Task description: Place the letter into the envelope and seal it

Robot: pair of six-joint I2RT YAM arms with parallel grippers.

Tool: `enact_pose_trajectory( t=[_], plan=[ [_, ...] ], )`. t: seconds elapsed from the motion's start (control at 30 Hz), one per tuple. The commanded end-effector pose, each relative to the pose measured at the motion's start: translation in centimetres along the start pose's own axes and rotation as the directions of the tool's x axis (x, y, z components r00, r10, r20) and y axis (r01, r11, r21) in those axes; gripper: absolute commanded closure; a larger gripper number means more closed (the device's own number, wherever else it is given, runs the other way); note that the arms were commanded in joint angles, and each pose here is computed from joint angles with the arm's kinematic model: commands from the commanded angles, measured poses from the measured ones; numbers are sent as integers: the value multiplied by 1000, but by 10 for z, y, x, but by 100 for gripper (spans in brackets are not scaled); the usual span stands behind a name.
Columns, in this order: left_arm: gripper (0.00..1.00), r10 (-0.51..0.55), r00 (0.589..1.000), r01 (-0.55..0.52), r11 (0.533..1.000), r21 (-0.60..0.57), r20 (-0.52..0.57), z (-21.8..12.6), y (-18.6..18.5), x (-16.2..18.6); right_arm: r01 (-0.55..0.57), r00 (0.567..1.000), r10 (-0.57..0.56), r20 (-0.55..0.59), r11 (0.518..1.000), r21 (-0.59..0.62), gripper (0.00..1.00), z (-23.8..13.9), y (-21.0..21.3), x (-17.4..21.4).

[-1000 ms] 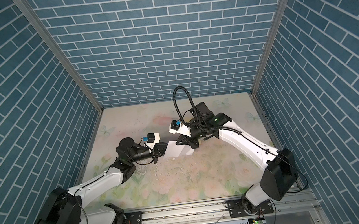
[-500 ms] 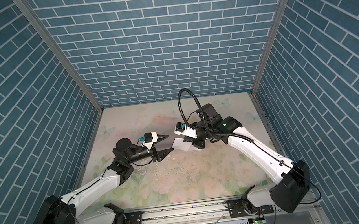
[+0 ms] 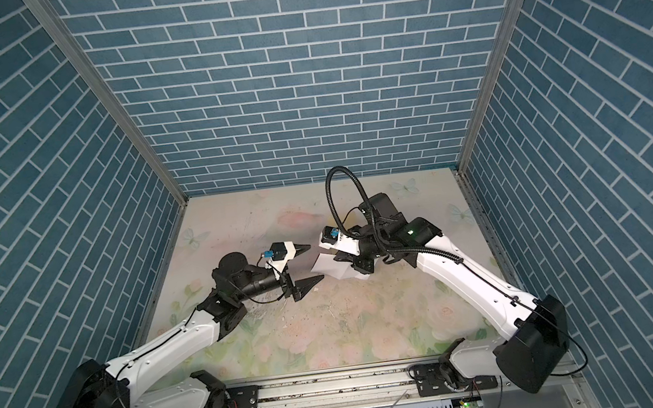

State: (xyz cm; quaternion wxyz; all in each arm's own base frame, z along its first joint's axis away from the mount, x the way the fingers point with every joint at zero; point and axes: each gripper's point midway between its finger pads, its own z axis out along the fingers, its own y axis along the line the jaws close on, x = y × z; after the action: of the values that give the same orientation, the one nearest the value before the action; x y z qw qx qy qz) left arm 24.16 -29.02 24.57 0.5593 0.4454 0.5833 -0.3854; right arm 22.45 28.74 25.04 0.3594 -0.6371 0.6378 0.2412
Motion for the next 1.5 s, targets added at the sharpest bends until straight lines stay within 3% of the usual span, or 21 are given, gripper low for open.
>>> enact_pose_trajectory(
  t=[0.0,0.4,0.77,0.87,1.13,1.3,1.47],
  plan=[
    [11,37,999,-37,999,-20,-9,2,4,-3,63,997,-60,48,997,-49,100,5,10,-3],
    [36,43,999,-43,999,34,-15,9,0,1,74,996,-69,60,995,-73,100,12,14,-1],
    [52,59,998,-60,996,69,18,9,-5,-6,99,993,-93,71,990,-96,100,15,18,-1],
    [62,56,998,-58,995,79,22,10,-7,-8,100,993,-93,72,990,-99,100,16,18,-2],
    [100,66,997,-70,993,93,40,9,-10,-8,85,995,-79,68,992,-94,100,18,17,-2],
    [100,93,994,-100,986,130,63,6,-19,-10,44,999,-42,26,995,-86,74,16,18,7],
    [100,101,994,-107,985,136,53,5,-20,-7,28,999,-29,-15,998,-60,63,7,21,21]
  ],
)
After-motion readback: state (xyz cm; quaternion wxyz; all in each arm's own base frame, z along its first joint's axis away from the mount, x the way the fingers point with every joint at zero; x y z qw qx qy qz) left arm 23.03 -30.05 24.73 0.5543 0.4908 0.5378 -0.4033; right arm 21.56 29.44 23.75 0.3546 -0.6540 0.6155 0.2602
